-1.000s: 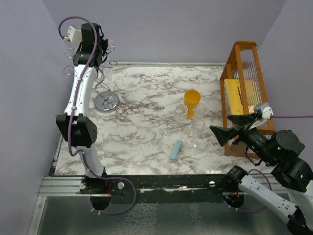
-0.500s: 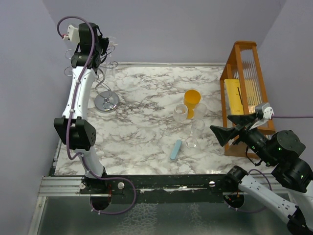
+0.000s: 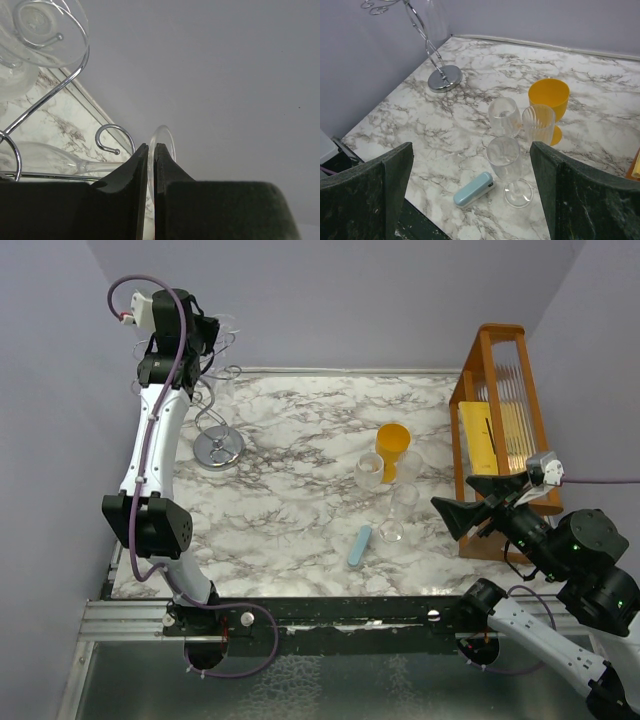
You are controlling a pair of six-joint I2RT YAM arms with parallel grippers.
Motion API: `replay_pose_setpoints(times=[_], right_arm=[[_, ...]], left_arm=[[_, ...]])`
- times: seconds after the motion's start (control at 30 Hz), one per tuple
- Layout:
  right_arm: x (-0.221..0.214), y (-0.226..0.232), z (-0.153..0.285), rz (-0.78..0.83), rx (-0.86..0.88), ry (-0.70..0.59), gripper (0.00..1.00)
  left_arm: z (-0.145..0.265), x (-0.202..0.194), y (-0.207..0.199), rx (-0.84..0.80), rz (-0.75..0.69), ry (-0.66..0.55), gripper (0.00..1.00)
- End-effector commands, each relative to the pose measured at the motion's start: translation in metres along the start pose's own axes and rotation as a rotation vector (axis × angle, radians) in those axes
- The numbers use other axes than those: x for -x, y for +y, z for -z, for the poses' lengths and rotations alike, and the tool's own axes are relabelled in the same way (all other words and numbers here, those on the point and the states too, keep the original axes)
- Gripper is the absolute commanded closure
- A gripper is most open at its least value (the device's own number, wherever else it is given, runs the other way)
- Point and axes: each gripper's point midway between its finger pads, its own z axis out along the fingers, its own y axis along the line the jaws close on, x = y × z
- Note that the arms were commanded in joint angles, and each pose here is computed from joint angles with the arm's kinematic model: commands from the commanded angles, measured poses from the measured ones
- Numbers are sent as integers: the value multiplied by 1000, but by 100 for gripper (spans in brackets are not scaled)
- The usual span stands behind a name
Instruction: Take the wine glass off the wine glass rack
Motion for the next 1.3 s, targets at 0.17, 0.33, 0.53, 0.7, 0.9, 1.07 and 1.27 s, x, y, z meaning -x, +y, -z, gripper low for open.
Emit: replay_pose_setpoints(times=[0.17,0.33,0.53,0.7,0.9,1.07,1.27], right_arm=[[9,3,7,-15,16,-37,0],[10,3,7,-11,16,-41,0],[10,2,6,-4,9,-43,0],[12,0,7,-1,-1,-45,0],[14,0,7,9,3,-53,0],[13,1,5,11,4,-52,0],[13,0,5,12,0,-51,0]], left_arm=[[20,37,-17,-21,34,-116,100],[21,49,-17,-8,51,-174,100],[15,56,-17,-3,64,-205,100],[7,58,-14,4,87,-230,100],[-10,52,-14,10,126,-215,100],[-22,48,-18,-4,168,-198,100],[-37,38,-22,-12,181,-162,100]])
